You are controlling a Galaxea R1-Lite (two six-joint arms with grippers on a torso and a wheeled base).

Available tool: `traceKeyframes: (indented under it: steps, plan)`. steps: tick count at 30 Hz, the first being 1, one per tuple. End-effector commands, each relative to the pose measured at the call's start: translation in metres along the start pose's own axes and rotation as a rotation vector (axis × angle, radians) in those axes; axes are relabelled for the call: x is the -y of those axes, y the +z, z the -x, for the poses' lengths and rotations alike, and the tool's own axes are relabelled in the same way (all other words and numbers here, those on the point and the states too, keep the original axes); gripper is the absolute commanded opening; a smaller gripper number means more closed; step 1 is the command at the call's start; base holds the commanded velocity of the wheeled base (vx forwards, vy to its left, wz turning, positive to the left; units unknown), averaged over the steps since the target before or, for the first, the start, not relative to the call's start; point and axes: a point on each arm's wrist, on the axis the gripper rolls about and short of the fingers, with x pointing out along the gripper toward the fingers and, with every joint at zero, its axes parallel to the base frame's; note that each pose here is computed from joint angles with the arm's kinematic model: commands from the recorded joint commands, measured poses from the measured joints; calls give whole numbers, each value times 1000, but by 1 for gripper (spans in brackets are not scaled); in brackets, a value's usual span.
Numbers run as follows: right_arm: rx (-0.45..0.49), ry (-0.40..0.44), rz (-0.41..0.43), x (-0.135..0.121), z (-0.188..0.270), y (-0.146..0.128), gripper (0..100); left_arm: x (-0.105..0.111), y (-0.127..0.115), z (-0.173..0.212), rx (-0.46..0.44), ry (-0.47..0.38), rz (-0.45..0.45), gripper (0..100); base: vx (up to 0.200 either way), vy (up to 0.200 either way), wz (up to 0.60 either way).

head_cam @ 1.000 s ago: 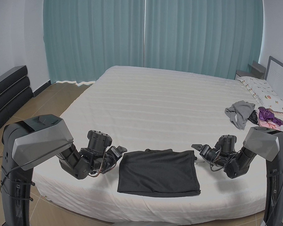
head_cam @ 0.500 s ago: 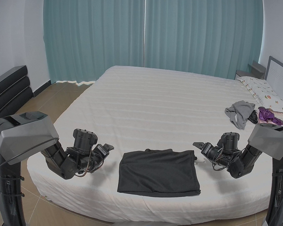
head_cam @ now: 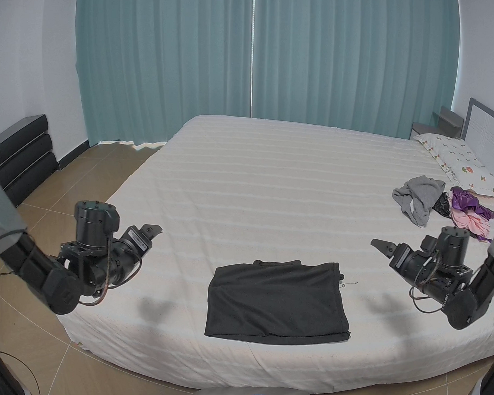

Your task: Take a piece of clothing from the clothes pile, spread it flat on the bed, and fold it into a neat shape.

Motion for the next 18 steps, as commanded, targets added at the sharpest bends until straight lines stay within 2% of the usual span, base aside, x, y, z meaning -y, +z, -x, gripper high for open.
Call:
traceKeyframes:
  steps: [1, 2, 3, 4, 7, 11, 14, 18]
  plan:
    - [178, 108, 109, -19, 87, 12, 100, 3, 21, 93, 166, -100, -29, 100, 0, 0, 0]
    - [178, 108, 109, -19, 87, 12, 100, 3, 21, 93, 166, -100, -29, 100, 0, 0, 0]
    - [204, 123, 139, -20, 103, 9, 100, 0, 23, 114, 192, -130, -52, 100, 0, 0, 0]
    - [209, 124, 147, -20, 105, 9, 100, 0, 24, 117, 197, -133, -56, 100, 0, 0, 0]
    - [240, 107, 216, -14, 131, 2, 100, -16, 22, 156, 280, -143, -127, 100, 0, 0, 0]
    - [305, 116, 211, -16, 146, 8, 100, -32, 18, 185, 360, -144, -179, 100, 0, 0, 0]
    - [389, 132, 219, -19, 162, 16, 100, -48, 13, 211, 419, -147, -255, 100, 0, 0, 0]
    - [417, 137, 235, -23, 177, 17, 100, -61, 9, 237, 457, -125, -313, 100, 0, 0, 0]
